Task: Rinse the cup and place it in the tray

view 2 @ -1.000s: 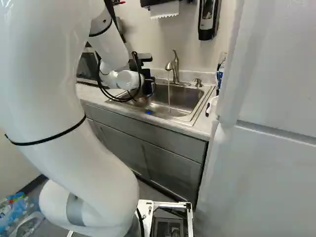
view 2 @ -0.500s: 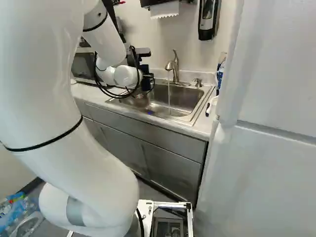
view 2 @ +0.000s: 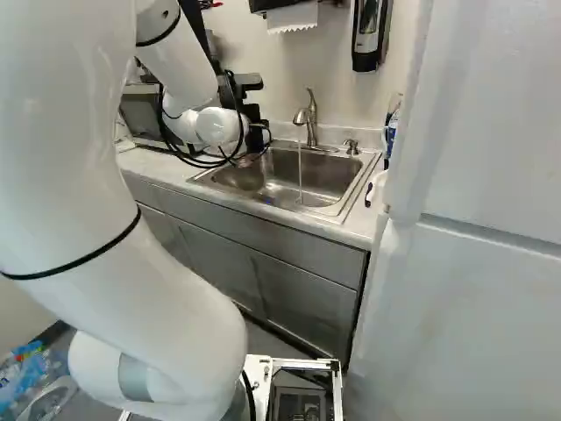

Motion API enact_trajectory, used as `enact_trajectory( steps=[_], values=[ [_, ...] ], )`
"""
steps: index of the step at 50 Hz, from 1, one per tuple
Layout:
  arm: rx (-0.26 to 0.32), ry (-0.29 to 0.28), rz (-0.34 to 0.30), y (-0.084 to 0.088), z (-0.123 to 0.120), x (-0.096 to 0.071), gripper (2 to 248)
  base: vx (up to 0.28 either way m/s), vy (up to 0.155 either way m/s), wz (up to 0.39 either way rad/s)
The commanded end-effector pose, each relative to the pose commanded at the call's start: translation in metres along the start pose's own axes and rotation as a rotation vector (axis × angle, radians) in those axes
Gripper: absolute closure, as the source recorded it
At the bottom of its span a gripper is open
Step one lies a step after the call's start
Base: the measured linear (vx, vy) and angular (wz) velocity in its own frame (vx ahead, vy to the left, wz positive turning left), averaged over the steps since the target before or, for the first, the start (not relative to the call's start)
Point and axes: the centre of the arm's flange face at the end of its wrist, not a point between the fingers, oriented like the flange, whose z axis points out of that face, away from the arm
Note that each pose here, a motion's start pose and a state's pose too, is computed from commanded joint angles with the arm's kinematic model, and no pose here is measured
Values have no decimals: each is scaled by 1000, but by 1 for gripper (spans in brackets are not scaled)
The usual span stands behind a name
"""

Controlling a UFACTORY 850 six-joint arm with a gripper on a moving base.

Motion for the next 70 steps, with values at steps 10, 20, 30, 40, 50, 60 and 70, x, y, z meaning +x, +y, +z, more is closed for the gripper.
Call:
enact_trajectory(
  steps=[10,20,30,40,50,60,70],
  values=[
    [0,13,0,0,-3,10,124,0,0,0],
    [0,16,0,0,-6,18,124,0,0,0],
    [1,13,0,-1,-8,27,124,0,0,0],
    [8,4,-2,-4,-6,36,124,0,0,0],
    [17,-17,-4,-9,-3,41,124,0,0,0],
    [23,-32,-5,-12,-1,40,124,0,0,0],
    [22,-33,63,-12,-1,40,124,0,0,0]
  ],
)
